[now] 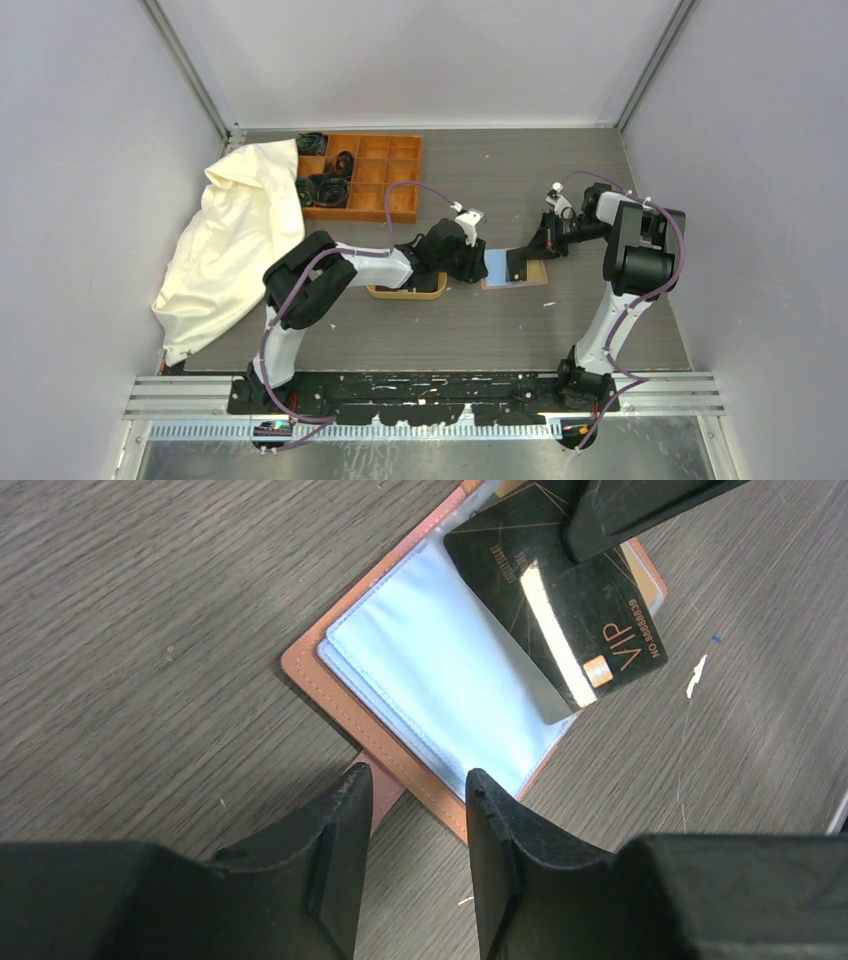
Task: Put the credit cards into the card holder
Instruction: Insert the credit card into the card holder.
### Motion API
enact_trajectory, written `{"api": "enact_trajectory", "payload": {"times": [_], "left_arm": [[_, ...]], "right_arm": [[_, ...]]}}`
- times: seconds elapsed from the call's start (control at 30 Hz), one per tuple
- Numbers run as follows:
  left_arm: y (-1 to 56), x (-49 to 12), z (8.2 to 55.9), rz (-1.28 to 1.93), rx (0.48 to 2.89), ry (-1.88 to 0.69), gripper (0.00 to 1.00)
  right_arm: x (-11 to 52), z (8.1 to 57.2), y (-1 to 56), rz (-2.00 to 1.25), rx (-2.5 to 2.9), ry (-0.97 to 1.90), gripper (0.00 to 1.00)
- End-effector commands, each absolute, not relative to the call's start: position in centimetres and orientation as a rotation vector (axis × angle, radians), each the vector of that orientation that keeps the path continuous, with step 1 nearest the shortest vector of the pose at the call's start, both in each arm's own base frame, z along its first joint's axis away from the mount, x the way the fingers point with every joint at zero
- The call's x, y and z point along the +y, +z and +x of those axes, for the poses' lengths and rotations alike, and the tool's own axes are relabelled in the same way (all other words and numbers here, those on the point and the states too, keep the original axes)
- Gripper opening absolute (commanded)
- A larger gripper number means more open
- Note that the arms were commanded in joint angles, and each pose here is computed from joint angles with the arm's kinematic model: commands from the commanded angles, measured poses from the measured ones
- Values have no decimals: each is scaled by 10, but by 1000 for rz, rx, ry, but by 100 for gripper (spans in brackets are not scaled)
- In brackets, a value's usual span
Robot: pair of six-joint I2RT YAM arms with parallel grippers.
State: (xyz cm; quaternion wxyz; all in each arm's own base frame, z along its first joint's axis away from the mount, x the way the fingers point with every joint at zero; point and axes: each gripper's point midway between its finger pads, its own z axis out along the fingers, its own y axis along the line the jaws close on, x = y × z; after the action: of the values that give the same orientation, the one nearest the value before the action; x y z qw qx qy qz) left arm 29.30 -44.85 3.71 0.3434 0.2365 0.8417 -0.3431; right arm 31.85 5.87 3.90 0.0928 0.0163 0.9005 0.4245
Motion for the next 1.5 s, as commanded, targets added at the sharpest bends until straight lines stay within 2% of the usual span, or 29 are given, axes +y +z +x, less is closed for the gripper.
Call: {"api": "enact_trajectory", "payload": {"times": [0.0, 0.37, 1.47], "left_arm": [[31, -446, 298, 606, 2226, -840, 40], [26, -449, 296, 624, 2247, -852, 33], [26, -457, 290, 640, 2262, -914, 32]], "right_arm": [[61, 314, 46, 6, 2660, 1295, 1], [63, 309, 41, 29, 2675, 1315, 1], [78, 313, 33, 38, 2683, 1326, 2]]}}
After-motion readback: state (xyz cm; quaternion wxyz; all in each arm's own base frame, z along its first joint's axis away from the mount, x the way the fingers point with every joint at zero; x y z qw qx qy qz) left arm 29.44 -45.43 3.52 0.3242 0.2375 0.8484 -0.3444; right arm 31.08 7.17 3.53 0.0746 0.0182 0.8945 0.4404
